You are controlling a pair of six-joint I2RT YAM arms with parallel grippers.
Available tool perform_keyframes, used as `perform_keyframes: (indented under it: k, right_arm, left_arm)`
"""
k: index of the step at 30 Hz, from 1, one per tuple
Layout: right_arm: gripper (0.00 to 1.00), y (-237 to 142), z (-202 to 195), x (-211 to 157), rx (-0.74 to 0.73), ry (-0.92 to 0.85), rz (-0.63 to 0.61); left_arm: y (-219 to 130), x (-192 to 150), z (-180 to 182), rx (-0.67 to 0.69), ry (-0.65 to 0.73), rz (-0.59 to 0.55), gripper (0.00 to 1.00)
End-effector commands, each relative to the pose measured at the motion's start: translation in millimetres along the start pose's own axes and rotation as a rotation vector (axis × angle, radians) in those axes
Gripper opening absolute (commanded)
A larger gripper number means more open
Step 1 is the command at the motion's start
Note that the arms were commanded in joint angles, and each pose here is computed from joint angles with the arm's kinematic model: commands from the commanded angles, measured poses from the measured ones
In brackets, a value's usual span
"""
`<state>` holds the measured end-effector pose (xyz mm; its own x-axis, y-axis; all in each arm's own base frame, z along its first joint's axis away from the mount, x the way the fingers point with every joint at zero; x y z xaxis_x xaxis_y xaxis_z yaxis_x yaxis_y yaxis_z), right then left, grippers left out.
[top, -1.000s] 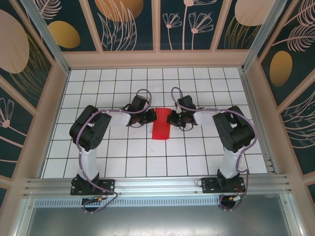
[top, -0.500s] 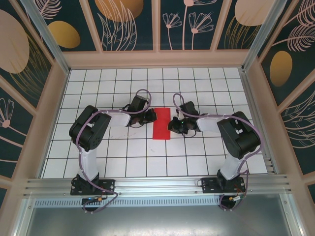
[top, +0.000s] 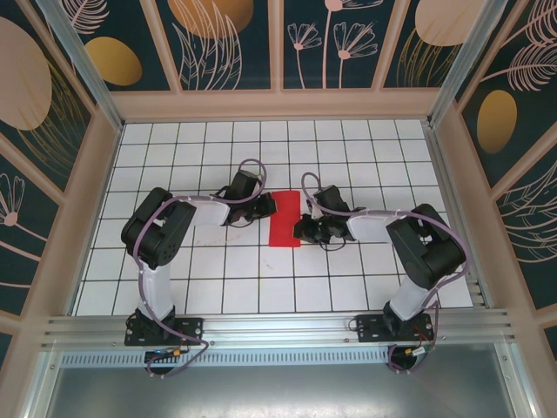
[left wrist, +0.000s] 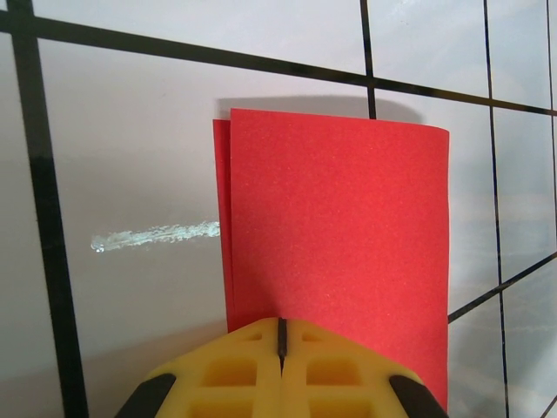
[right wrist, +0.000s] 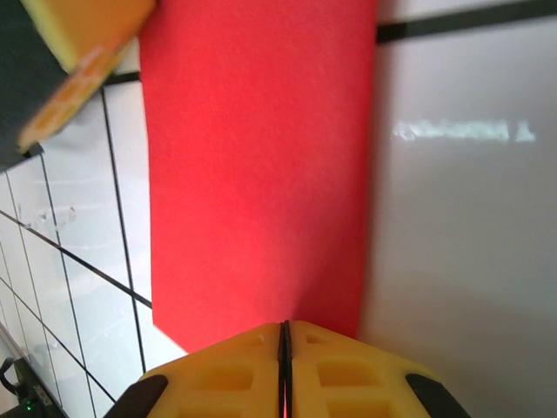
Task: Fold a paper plane with a square sheet of paper (pick it up from the middle)
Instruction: Fold the square sheet of paper in half at the center of the table, then first fold in half a square sheet of paper at the center of the table.
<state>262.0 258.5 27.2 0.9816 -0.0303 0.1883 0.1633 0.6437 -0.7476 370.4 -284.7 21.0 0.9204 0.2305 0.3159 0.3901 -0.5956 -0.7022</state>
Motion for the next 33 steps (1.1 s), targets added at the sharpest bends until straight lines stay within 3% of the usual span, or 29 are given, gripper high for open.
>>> perform_keyframes:
  k: [1, 5, 11, 21, 26, 33]
  right_arm:
    - [0.13, 2.1, -11.4, -15.4, -0.025, 0.037, 0.026]
    - [0.12, 3.1, -20.5, -22.8, -0.059, 0.053, 0.042]
    - [0.12, -18.4, 9.2, -2.1, 0.011, -0.004, -0.046]
    - [0.12, 6.1, -17.2, -28.4, -0.045, 0.032, 0.069]
    - [0.12, 7.9, 1.6, -29.1, -0.017, -0.028, 0.096]
    - [0.13, 1.2, 20.6, -6.1, 0.011, -0.074, 0.017]
  left_arm:
    - [1.0, -32.7, 63.0, 0.218, -0.077, 0.078, 0.0]
    - [0.7, -32.3, 62.5, 0.218, -0.076, 0.076, 0.0]
    - [-1.5, -25.4, 51.2, 0.188, -0.069, 0.066, 0.0]
    - [-11.8, -6.7, 28.7, 0.147, -0.048, 0.022, 0.0]
    - [-25.2, -2.0, 22.2, 0.143, -0.039, -0.009, 0.01]
    - [-53.7, 10.1, 3.7, 0.099, -0.025, -0.089, 0.11]
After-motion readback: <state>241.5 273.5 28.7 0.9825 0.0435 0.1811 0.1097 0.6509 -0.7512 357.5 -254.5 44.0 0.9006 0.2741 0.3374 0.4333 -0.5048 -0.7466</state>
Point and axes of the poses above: each hand's point on the last joint's axis, 136 mm out from that joint toward the fingers, its own y axis out along the fingers, its own z axis along the line the jaws close on, x = y × z, the point moved 1 cm from there along -y, back along the fingers, and after that the axes turned 3 degrees about -y, right-handed, at the moved point
